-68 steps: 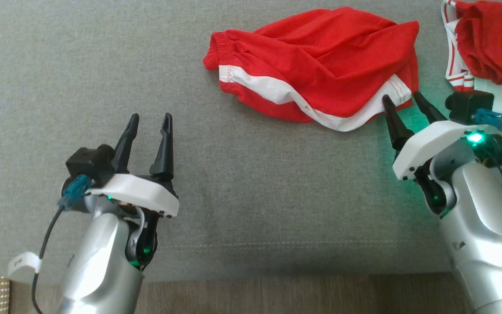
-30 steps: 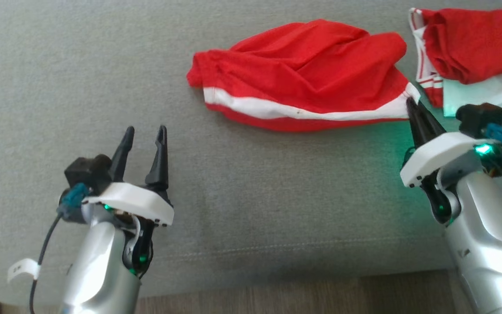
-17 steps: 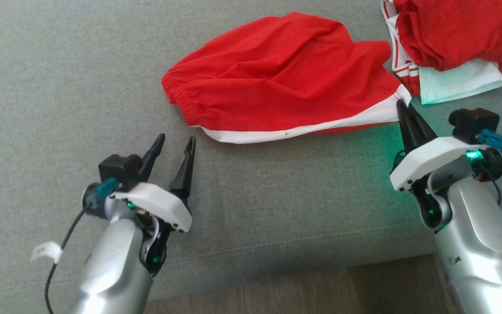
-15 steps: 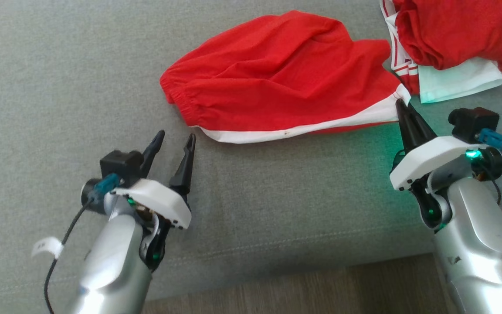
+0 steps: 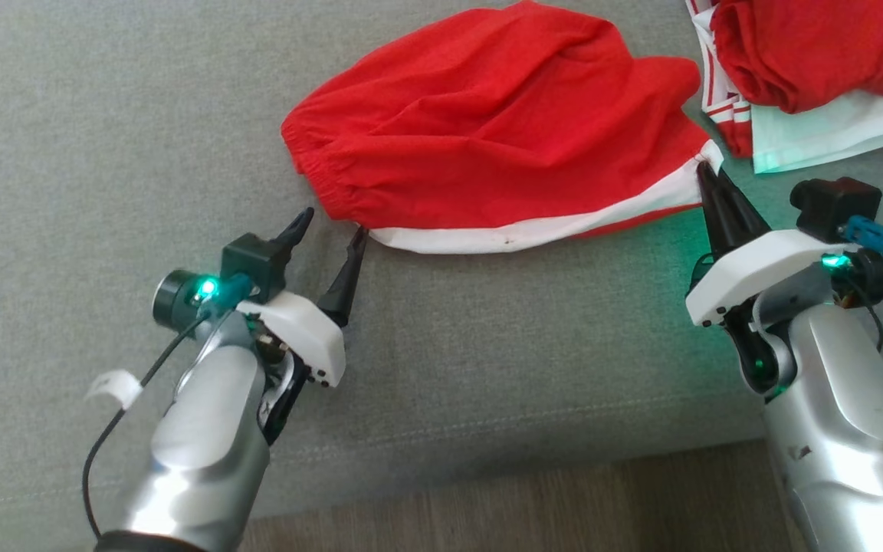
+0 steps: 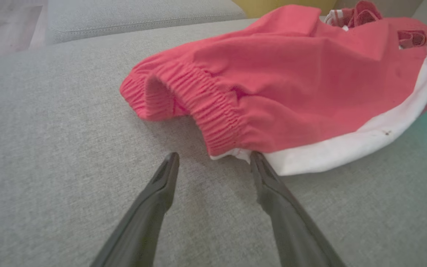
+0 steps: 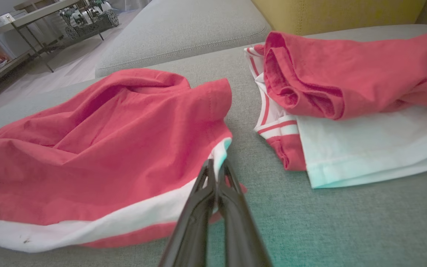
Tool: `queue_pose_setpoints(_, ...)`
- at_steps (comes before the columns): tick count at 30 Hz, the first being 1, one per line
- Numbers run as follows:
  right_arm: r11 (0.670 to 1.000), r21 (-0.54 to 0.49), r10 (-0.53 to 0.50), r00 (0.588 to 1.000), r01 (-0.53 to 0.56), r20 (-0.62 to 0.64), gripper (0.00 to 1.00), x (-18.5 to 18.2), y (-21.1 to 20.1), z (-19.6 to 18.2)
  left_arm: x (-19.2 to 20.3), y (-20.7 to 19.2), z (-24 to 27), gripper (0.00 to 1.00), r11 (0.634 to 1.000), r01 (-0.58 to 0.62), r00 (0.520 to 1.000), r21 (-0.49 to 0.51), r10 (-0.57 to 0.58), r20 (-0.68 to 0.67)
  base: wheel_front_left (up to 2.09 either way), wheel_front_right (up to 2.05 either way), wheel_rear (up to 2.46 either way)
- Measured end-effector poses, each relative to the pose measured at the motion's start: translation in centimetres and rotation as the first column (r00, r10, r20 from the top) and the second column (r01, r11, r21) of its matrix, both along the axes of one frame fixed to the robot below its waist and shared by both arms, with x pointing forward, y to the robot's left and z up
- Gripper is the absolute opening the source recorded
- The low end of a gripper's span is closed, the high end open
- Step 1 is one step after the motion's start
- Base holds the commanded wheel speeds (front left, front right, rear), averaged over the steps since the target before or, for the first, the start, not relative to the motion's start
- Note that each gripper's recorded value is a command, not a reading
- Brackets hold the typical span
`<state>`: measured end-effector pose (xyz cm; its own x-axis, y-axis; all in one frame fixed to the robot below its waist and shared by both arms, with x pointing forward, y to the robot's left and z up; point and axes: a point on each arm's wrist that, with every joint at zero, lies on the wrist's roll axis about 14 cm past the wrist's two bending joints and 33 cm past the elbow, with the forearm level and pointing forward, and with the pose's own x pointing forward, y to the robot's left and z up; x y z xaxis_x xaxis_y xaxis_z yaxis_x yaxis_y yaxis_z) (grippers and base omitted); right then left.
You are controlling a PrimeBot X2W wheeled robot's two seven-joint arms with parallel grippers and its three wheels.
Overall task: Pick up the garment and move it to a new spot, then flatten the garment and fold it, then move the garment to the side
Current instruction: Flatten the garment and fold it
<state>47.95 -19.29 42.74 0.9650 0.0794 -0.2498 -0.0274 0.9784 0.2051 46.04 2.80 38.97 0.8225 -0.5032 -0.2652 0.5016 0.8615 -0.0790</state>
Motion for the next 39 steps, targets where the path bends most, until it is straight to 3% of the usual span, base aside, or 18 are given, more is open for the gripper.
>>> queue_pose_setpoints(10,1.000,0.001,0.006,1.000,-0.006,-0.003,0.00,0.4,0.2,-0.2,0.6,-0.5,-0.6,1.00,0.998,0.046,0.999,0.052,-0.046,0.005,0.00,0.00,0.00)
queue_pose_setpoints(11,1.000,0.001,0.006,1.000,-0.006,-0.003,0.00,0.5,0.2,-0.2,0.7,-0.6,-0.5,0.76,0.997,0.048,0.999,0.052,-0.048,0.006,0.00,0.00,0.00)
queue_pose_setpoints(13,1.000,0.001,0.006,1.000,-0.006,-0.002,0.00,0.6,0.2,-0.2,0.7,-0.7,-0.5,0.05,0.997,0.053,0.999,0.053,-0.054,0.008,0.00,0.00,0.00)
queue_pose_setpoints(14,1.000,0.000,0.007,1.000,-0.007,0.000,0.00,0.7,0.2,-0.1,0.7,-0.8,-0.6,0.00,0.997,0.059,0.998,0.054,-0.059,0.008,0.00,0.00,0.00)
queue_pose_setpoints(28,1.000,-0.003,0.021,0.998,-0.021,0.059,0.00,1.1,0.8,2.1,0.2,0.1,2.7,0.00,0.998,0.056,0.994,0.034,-0.059,0.095,0.00,0.00,0.00)
queue_pose_setpoints(33,0.999,-0.042,0.036,0.986,-0.029,0.164,0.00,1.3,0.6,5.5,-1.0,0.9,4.8,0.00,0.998,0.056,0.986,0.036,-0.061,0.152,0.00,0.00,0.00)
queue_pose_setpoints(39,0.993,-0.113,0.075,0.927,-0.035,0.367,0.00,2.1,0.9,13.0,-1.0,1.9,10.3,0.00,0.996,0.008,0.968,-0.092,0.016,0.252,0.00,0.00,0.00)
